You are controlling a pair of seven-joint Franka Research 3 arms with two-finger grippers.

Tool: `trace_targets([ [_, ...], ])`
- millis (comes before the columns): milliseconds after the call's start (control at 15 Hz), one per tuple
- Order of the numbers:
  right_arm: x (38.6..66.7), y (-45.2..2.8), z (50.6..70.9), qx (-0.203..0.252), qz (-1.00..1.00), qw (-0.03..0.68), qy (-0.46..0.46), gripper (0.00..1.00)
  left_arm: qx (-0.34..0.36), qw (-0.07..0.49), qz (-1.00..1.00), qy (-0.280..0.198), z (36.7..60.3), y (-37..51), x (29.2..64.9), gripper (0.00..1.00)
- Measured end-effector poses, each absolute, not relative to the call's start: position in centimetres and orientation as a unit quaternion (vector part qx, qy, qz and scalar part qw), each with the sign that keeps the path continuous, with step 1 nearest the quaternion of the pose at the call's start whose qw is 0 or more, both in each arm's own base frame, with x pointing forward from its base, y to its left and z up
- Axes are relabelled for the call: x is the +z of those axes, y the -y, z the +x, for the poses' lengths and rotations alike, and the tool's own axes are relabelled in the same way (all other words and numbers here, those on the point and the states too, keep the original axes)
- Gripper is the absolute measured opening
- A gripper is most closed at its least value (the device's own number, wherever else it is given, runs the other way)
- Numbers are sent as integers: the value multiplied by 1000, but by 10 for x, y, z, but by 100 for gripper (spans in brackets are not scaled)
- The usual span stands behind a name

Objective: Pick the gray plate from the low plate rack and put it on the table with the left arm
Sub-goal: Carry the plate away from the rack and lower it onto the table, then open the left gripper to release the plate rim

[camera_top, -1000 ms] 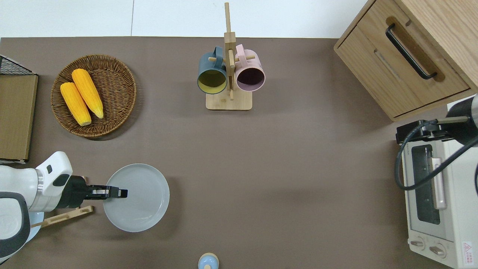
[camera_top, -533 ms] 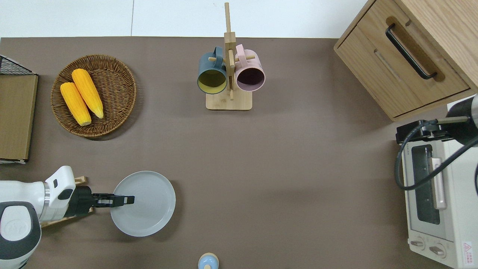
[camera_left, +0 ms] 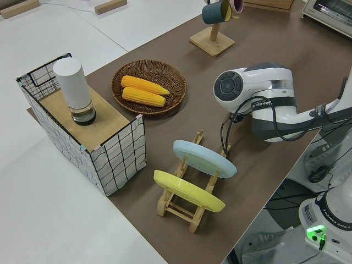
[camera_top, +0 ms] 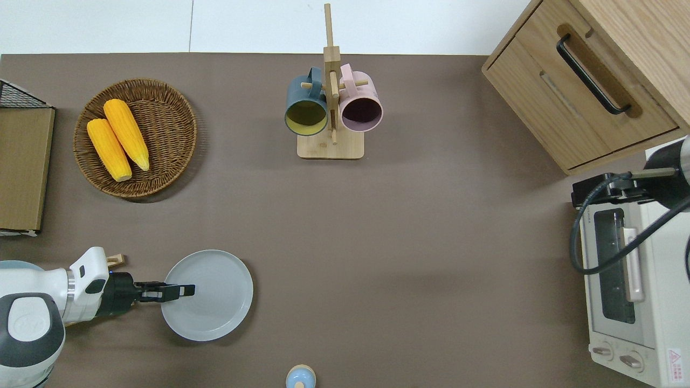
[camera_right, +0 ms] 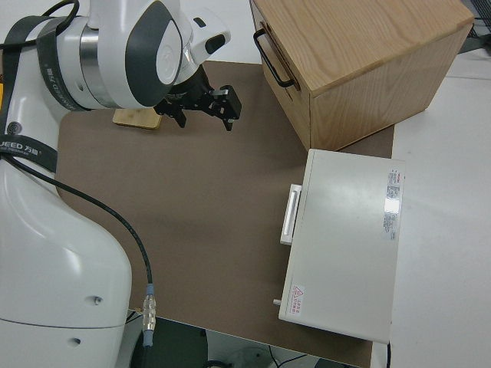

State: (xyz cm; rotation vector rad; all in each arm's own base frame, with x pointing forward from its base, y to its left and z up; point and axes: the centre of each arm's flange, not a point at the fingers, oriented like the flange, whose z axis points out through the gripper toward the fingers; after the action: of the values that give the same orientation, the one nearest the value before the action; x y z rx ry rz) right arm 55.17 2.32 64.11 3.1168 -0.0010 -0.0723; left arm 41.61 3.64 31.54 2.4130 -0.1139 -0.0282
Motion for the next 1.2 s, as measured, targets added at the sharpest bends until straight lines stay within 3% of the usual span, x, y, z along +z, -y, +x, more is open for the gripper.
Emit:
trace_targets([
  [133, 641, -23, 552, -23, 1000, 12, 0, 99, -10, 354, 934, 46, 416, -36, 315, 7],
  [200, 641, -23, 552, -23, 1000, 12, 0, 99, -10, 354, 934, 47, 417, -35, 316, 15],
  [733, 641, -23, 552, -23, 1000, 12, 0, 99, -1, 348, 936, 49, 419, -35, 317, 97],
  [1200, 641, -23, 552, -23, 1000, 12, 0, 99, 18, 339, 939, 49, 433, -32, 338, 100],
])
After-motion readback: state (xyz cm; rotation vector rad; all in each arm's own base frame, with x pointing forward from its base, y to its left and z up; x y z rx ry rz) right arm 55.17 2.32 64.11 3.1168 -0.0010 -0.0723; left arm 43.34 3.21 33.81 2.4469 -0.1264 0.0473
